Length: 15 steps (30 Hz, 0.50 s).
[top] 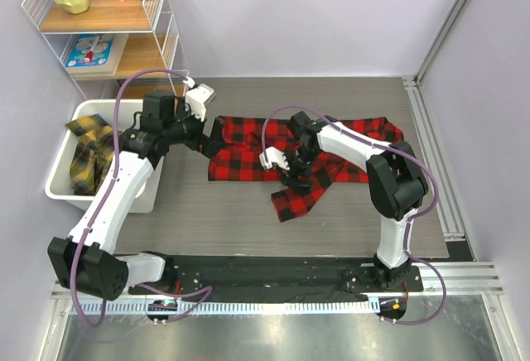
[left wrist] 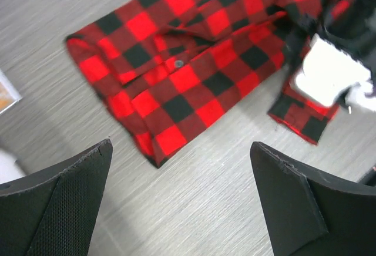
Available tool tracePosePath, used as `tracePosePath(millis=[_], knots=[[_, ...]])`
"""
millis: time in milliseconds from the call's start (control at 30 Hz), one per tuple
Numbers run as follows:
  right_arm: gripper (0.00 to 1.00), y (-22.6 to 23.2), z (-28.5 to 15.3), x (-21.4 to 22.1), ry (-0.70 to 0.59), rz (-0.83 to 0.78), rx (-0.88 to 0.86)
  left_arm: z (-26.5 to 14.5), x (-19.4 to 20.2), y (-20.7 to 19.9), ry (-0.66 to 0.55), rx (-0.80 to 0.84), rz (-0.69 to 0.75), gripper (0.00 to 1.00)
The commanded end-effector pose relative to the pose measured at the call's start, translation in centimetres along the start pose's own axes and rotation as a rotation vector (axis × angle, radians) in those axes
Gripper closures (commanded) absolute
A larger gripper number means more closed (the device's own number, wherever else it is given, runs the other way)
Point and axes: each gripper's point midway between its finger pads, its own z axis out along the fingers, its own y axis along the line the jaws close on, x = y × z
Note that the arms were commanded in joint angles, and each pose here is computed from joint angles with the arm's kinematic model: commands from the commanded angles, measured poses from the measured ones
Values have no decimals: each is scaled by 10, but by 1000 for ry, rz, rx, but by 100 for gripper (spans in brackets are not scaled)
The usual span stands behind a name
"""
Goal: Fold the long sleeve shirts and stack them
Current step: Fold the shirt
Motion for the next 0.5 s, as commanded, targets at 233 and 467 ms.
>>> tracePosePath(millis=[233, 467], knots=[[33, 9, 50, 20, 73, -127, -17, -27, -16, 20, -69, -128, -151, 0], [95, 5, 48, 18, 81, -103, 14, -18, 0, 26, -25, -131, -193, 0]])
